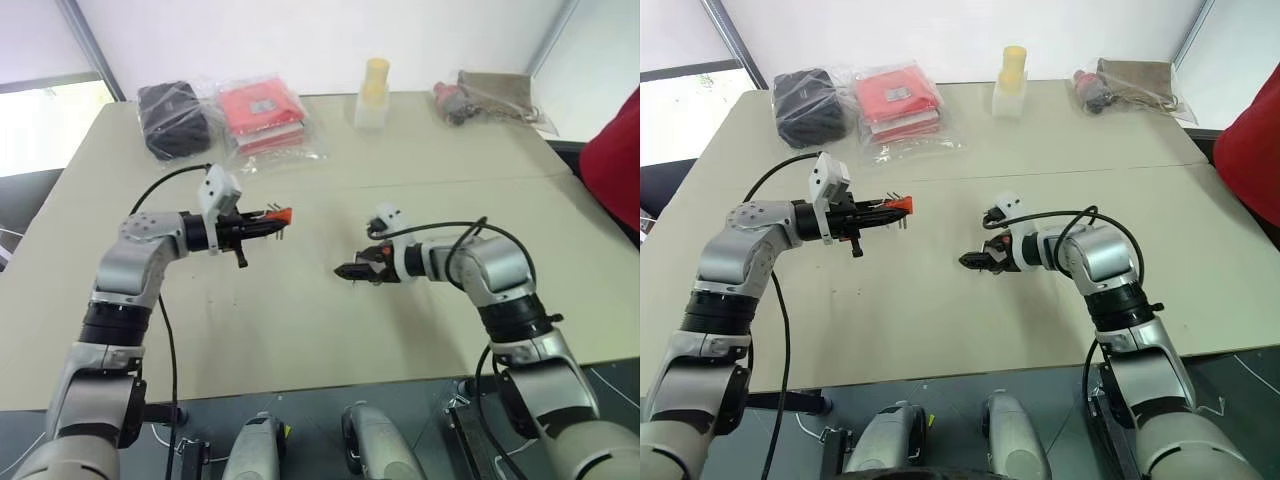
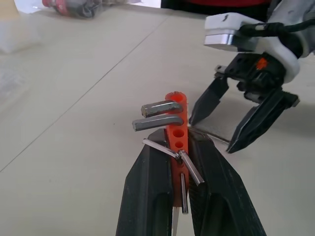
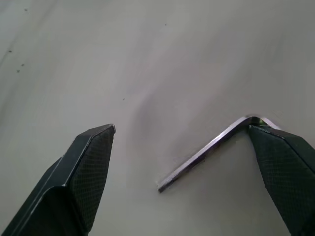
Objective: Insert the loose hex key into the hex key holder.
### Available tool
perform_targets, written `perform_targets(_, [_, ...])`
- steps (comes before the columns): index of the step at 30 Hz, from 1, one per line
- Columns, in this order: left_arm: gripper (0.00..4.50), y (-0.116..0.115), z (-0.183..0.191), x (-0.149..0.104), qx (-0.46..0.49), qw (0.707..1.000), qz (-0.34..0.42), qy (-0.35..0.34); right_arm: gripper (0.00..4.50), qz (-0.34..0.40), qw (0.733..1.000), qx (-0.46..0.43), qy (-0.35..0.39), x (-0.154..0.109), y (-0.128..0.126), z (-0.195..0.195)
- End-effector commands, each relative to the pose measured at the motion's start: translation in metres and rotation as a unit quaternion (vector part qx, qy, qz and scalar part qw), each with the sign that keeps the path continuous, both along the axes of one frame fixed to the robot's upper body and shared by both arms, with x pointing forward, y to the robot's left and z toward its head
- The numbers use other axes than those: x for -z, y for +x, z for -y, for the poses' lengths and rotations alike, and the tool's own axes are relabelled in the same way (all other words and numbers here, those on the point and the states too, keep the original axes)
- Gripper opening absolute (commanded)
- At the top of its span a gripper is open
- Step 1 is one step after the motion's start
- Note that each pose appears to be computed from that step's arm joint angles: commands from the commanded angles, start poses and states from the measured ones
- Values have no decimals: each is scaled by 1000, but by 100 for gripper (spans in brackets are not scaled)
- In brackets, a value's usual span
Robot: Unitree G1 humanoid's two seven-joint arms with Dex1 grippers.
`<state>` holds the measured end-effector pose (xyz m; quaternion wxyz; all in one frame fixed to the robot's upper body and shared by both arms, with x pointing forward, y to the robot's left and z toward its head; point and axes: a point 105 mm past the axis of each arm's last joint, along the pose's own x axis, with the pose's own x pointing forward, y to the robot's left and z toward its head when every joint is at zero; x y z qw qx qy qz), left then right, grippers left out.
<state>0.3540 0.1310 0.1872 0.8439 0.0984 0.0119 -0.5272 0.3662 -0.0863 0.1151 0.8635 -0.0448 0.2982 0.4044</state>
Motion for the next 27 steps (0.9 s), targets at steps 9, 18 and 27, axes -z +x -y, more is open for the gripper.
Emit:
perform_targets(9, [0,-4,0,-8,-12,999,21,-21,424,-5,995,-19,-94,36,5,2])
perform_targets(18, [0,-2,5,-4,-18,999,22,-31,14,-40,993,-7,-114,57,6,-7])
perform_targets(27, [0,0,3,-4,-26,999,25,-34,5,-15,992,-18,-126,56,7,-6])
